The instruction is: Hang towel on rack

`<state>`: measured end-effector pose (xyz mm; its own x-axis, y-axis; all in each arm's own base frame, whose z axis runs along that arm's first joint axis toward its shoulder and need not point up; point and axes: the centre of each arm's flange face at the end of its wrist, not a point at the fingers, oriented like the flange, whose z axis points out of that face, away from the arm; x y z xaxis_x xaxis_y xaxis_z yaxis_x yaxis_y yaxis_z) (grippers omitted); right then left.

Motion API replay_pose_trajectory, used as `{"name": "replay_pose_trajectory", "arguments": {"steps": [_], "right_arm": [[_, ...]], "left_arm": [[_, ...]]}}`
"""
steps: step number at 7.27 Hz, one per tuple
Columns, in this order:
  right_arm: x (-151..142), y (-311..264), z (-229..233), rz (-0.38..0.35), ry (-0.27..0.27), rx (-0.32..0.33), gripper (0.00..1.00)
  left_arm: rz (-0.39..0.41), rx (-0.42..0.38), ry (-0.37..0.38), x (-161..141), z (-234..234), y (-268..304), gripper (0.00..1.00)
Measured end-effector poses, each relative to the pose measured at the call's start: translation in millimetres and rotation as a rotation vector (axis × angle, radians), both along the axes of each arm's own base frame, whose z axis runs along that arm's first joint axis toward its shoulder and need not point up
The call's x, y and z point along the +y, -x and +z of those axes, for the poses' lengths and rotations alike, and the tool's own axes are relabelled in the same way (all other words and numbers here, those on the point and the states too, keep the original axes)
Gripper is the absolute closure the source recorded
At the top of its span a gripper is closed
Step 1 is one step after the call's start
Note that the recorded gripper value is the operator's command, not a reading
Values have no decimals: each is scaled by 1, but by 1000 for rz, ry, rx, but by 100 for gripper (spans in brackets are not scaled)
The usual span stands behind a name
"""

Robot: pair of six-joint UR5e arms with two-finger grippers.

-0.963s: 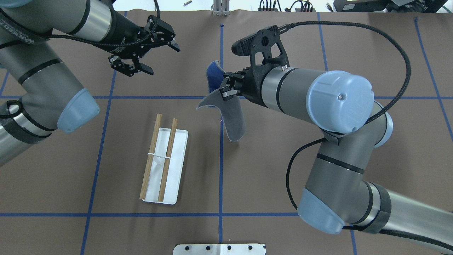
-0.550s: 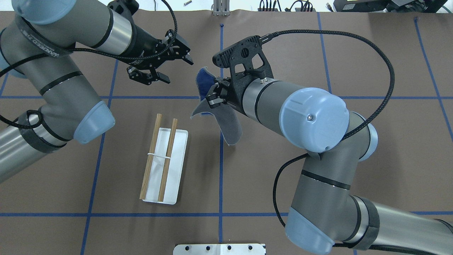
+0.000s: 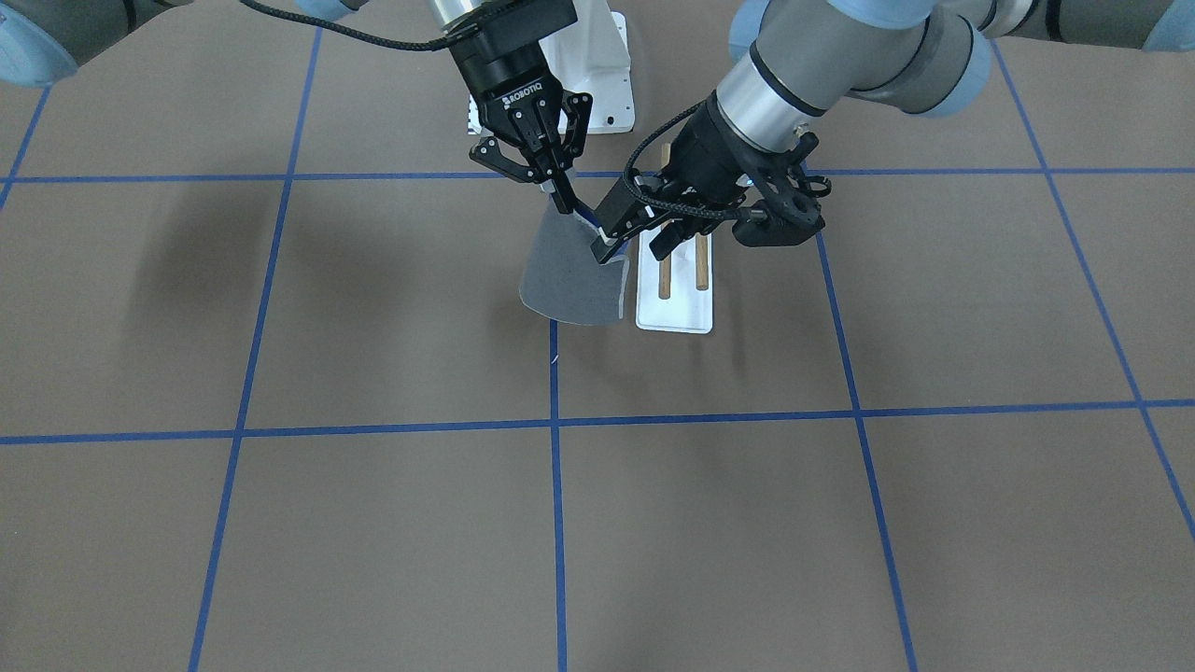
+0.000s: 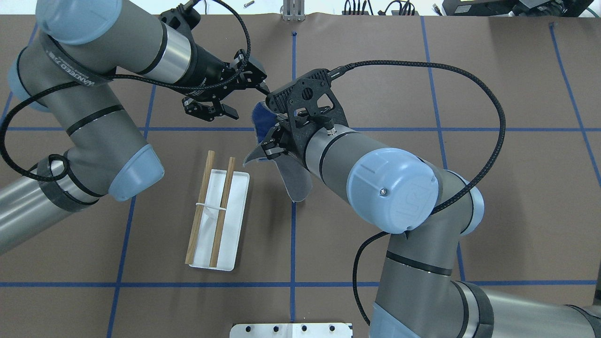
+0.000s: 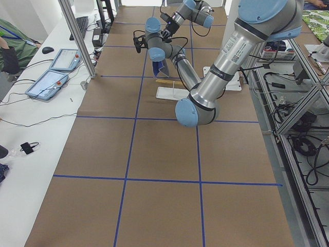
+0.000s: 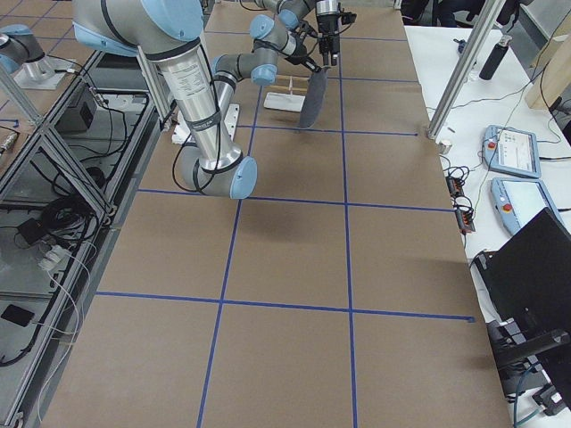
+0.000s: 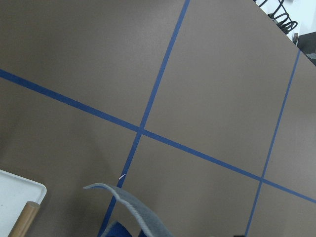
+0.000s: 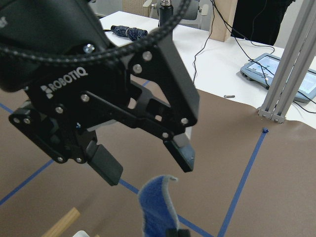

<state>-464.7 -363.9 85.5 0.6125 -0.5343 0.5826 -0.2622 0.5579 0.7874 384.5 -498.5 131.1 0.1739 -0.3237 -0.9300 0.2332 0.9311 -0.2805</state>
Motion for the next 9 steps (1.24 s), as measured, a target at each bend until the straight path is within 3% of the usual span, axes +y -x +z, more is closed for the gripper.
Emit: {"name": "replay_pose_trajectory", "arguments": {"steps": [2,4,7,9], "right_arm": [[3,4,1,1,-1,3,100],[3,5,-3,7,-5,-1,100],[3,5,-5,8,-6,-3,100],[3,5,-4,8,-5,-2,100]], "left_arm": [[7,2,-1,3,-1,-4,56],[14,2,-2,6,-2,-6,64],[20,4,-5,9,-3,-9,100],[19,3,-7,9,-2,-9,100]]}}
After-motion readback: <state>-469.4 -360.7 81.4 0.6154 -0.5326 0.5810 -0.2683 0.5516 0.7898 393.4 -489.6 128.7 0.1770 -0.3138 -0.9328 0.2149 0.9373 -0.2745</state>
